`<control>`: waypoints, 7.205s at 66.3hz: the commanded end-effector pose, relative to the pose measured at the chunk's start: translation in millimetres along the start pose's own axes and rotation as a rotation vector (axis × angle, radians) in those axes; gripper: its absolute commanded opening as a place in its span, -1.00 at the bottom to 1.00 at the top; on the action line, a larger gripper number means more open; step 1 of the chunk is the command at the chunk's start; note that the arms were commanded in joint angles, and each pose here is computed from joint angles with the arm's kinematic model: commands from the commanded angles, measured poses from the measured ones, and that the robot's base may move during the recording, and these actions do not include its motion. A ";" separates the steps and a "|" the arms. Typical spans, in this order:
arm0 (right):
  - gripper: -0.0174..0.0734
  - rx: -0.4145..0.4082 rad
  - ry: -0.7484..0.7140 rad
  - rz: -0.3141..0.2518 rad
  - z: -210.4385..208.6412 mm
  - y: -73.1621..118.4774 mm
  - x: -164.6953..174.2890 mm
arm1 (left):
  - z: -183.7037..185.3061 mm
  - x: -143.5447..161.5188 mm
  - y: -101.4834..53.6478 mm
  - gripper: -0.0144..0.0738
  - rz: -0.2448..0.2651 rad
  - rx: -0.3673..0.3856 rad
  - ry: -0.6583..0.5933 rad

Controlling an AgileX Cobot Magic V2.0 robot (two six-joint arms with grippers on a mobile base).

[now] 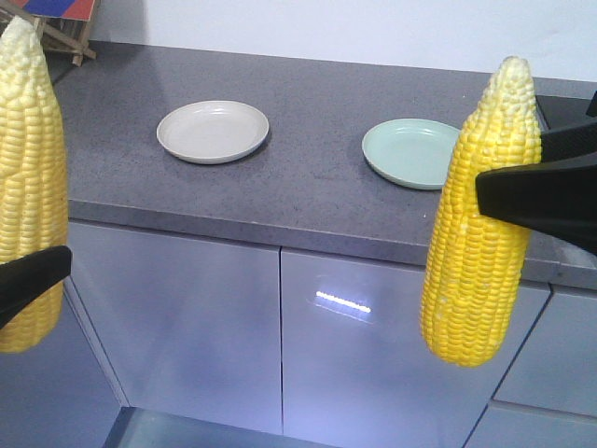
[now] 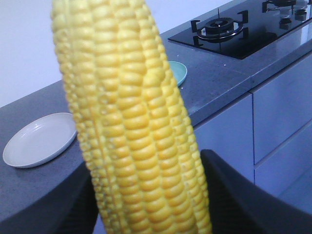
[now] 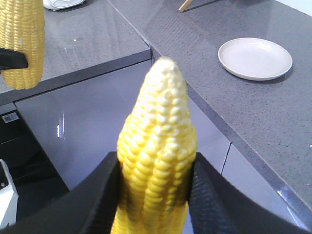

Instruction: Distribute corn equally

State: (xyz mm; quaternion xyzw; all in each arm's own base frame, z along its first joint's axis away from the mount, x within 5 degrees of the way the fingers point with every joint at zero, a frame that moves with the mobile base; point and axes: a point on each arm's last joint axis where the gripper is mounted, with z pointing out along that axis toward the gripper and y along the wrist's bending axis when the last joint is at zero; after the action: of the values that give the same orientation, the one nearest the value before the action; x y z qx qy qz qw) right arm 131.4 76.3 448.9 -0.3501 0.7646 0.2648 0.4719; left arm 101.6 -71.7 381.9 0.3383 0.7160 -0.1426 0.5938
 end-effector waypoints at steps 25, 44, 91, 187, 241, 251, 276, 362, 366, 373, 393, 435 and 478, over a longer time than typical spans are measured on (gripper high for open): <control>-0.17 0.017 -0.090 -0.004 -6.4 2.4 -11.4 | -3.8 -12.6 4.4 0.06 -0.019 -0.040 -0.086; -0.17 0.017 -0.090 -0.004 -6.4 2.4 -11.4 | -3.8 -12.6 4.4 0.06 -0.019 -0.040 -0.086; -0.17 0.017 -0.090 -0.004 -6.4 2.4 -11.4 | -3.8 -12.6 4.4 0.06 -0.019 -0.040 -0.086; -0.17 0.017 -0.090 -0.004 -6.4 2.4 -11.4 | -3.8 -12.6 4.4 0.06 -0.019 -0.040 -0.086; -0.17 0.017 -0.090 -0.004 -6.4 2.4 -11.4 | -3.8 -12.6 4.4 0.06 -0.019 -0.040 -0.086; -0.17 0.017 -0.090 -0.004 -6.4 2.4 -11.4 | -3.8 -12.6 4.4 0.06 -0.019 -0.040 -0.086; -0.17 0.017 -0.090 -0.004 -6.4 2.4 -11.4 | -3.8 -12.6 4.4 0.06 -0.019 -0.040 -0.086; -0.16 0.101 0.087 0.247 15.7 -27.5 1.7 | -3.8 -12.6 4.4 0.06 -0.019 -0.040 -0.086; -0.16 0.132 0.138 0.304 23.8 -38.2 6.3 | -3.8 -12.6 4.4 0.06 -0.019 -0.040 -0.086; -0.16 0.159 0.214 0.397 39.6 -55.4 13.4 | -3.8 -12.6 4.4 0.06 -0.019 -0.040 -0.086; -0.16 0.104 0.392 0.514 88.0 -103.5 4.2 | -3.8 -12.6 4.4 0.06 -0.019 -0.040 -0.086; -0.13 0.204 0.713 0.601 207.8 -149.2 27.3 | -3.8 -12.6 4.4 0.06 -0.019 -0.040 -0.086; 0.48 0.190 0.804 0.616 235.5 -162.9 54.2 | -3.8 -12.8 4.5 0.06 -0.019 -0.041 -0.087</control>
State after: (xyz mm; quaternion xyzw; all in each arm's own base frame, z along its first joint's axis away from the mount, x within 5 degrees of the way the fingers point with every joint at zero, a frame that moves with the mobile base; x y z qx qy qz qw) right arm 377.6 135.1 261.7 -0.1235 0.9785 0.1558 0.0544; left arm 101.8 -71.8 381.8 0.3382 0.7163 -0.1430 0.5934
